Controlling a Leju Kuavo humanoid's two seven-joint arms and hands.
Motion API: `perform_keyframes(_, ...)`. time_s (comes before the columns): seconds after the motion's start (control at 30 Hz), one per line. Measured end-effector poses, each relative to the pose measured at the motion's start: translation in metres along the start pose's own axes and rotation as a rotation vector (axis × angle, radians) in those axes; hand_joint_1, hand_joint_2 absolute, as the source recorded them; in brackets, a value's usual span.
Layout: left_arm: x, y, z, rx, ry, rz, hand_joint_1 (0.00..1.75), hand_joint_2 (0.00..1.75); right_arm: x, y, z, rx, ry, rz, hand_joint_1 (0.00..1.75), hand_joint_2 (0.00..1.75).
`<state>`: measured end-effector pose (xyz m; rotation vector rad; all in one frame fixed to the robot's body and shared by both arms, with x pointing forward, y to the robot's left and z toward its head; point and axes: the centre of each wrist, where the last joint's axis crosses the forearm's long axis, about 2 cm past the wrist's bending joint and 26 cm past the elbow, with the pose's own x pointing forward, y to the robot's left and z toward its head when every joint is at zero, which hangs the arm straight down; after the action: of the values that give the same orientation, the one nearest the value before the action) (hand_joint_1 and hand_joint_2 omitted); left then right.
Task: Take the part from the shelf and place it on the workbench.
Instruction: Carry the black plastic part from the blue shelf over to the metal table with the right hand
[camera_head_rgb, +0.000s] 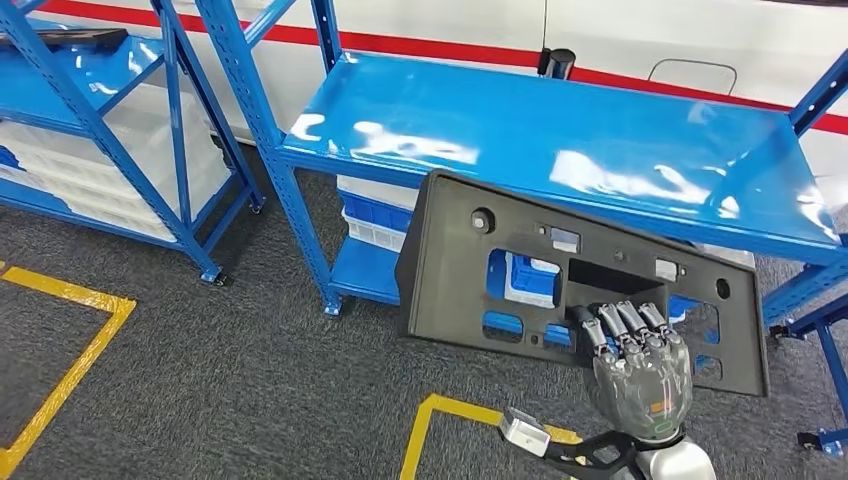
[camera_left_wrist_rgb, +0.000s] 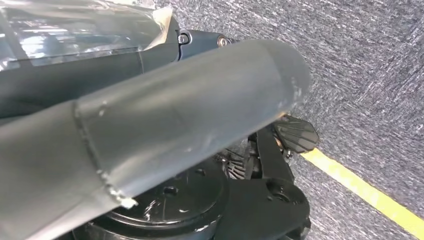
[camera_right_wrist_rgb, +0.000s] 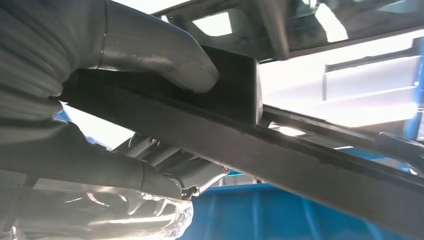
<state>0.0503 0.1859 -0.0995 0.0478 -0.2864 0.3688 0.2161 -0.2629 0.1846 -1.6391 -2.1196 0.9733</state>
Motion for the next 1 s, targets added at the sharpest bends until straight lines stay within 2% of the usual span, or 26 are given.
perform_keyframes(0.3,0.000,0.003,-0.001,-0.001,0.001,-0.015,0.00,0.00,-0.002,0.004,0.003,0.029,0.034,0.026,1.75,1.75)
perform_keyframes(1.0,0.002,0.003,-0.001,-0.031,-0.018,-0.023,0.00,0.00,-0.012,0.010,0.016,0.084,0.012,0.001,1.75,1.75)
